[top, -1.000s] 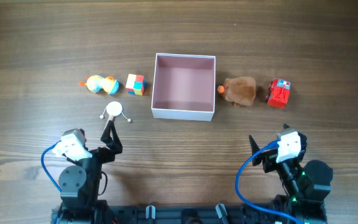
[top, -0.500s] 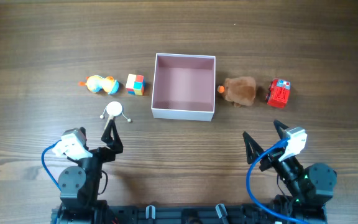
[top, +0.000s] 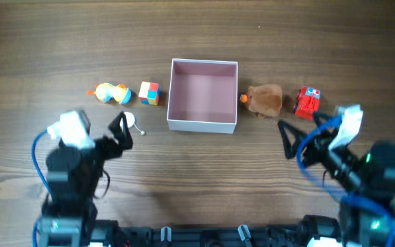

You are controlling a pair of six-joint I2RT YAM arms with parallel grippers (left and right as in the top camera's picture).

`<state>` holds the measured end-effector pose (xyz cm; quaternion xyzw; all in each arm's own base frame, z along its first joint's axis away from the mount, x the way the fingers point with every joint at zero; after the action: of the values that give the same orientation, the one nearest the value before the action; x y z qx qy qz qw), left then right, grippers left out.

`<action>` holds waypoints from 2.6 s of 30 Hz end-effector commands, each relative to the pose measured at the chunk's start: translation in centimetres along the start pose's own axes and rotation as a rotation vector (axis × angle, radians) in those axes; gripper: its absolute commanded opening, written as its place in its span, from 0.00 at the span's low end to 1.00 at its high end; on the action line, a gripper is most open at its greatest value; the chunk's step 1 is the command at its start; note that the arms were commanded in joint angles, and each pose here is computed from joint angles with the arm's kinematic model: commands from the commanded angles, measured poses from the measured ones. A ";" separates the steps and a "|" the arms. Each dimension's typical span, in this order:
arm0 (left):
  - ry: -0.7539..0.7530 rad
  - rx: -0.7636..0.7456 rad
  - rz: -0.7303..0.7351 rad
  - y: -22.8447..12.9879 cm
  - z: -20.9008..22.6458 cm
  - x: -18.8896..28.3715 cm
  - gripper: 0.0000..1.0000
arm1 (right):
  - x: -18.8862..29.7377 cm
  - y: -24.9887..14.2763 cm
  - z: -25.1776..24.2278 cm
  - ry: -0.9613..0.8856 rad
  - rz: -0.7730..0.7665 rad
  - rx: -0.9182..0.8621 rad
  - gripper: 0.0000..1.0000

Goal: Pack container
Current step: 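Reach the right gripper to the brown plush toy and grasp it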

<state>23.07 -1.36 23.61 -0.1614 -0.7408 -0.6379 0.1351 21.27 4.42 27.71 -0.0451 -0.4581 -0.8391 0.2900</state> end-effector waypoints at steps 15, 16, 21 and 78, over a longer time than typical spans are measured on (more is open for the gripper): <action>0.174 -0.059 0.355 5.1 5.3 -10.0 1.00 | -5.4 8.1 -3.4 -0.410 0.425 -0.166 1.00; 0.185 -0.051 0.366 4.8 5.8 -10.2 1.00 | -5.8 7.9 -3.4 -0.406 0.441 -0.168 1.00; 0.225 -0.016 0.428 3.4 7.7 -10.7 1.00 | -8.5 7.2 -3.3 -0.347 0.480 -0.330 1.00; 0.226 -0.011 0.465 2.7 7.7 -10.5 1.00 | -21.7 -9.3 -15.5 -0.823 0.829 -0.312 0.36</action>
<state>33.41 5.84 19.90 -0.2567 -0.6600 -0.6019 0.3691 38.99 5.81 6.39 -0.5560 -0.3615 -0.6517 0.3681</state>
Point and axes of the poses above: each gripper's point midway between its finger pads, its own x axis back along the fingers, its own z axis along the line the jaws close on, y = z × x, the point moved 4 cm from there along x, back along the fingers, and after that the axes turned 14 degrees about -x, right-handed, at the moved point
